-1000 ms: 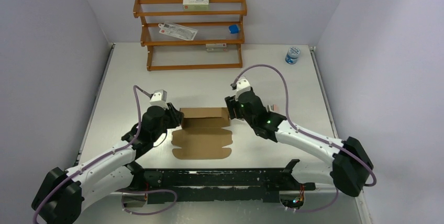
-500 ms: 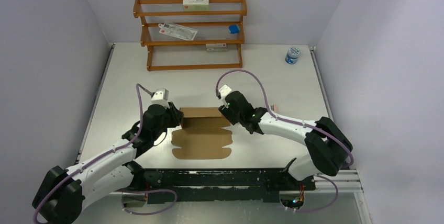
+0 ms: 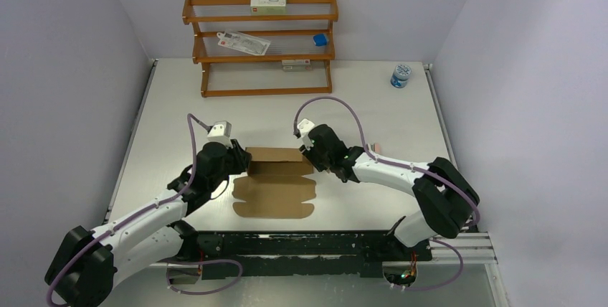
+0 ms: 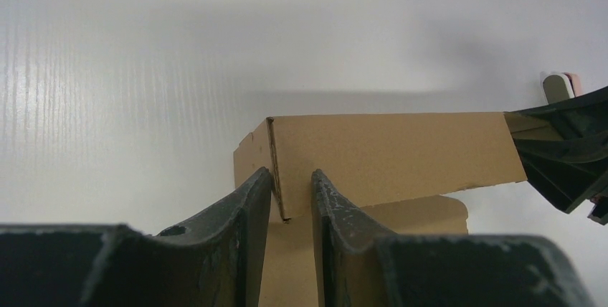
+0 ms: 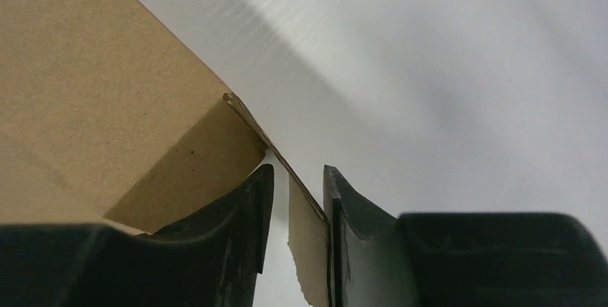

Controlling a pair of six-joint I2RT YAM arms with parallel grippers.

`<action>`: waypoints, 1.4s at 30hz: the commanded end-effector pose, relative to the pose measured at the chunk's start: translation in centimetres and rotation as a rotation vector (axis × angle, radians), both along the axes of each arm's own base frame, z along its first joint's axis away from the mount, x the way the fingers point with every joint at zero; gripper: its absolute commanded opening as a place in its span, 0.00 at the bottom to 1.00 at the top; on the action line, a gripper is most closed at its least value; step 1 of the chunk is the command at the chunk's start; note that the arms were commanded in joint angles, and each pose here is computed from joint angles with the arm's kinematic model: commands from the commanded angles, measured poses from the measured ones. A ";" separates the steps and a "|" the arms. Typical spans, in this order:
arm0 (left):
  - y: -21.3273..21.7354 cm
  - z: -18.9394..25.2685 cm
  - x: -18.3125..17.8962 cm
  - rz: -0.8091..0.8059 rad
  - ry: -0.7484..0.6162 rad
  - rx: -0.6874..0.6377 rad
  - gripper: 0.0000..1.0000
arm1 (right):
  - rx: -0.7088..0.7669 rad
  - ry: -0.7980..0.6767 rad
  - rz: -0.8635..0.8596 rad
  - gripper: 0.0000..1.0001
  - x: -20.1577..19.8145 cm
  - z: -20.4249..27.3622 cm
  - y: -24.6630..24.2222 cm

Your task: Fold the paper box

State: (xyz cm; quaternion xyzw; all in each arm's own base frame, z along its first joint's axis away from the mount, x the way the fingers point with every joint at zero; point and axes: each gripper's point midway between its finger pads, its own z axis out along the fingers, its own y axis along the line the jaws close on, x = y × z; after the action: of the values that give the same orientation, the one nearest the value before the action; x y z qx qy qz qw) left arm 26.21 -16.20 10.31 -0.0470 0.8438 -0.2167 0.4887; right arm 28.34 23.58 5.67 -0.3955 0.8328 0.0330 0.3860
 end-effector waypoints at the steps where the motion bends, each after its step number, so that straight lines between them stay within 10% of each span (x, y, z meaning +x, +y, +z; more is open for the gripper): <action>1: -0.8 1.5 0.2 -0.028 -0.020 -0.034 0.32 | 0.123 0.079 -0.008 0.34 -1.4 1.0 1.6; 17: -0.6 1.5 0.1 -0.027 -0.020 -0.025 0.33 | 0.329 0.167 -0.245 0.23 -1.2 3.1 2.9; 34: -1.5 1.7 0.9 -0.140 -0.092 0.078 0.38 | 0.126 -0.035 0.225 0.35 -1.3 2.8 3.3; 42: -0.3 1.7 1.5 -0.059 -0.076 0.107 0.37 | 0.060 -0.033 0.114 0.39 -0.6 2.4 1.4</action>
State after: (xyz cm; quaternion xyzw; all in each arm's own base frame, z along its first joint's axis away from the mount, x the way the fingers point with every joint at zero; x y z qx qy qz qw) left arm 26.88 -16.86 10.52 0.0231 0.8433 -0.2002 0.4983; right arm 27.12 25.27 6.86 -0.4458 0.7994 0.0891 0.3928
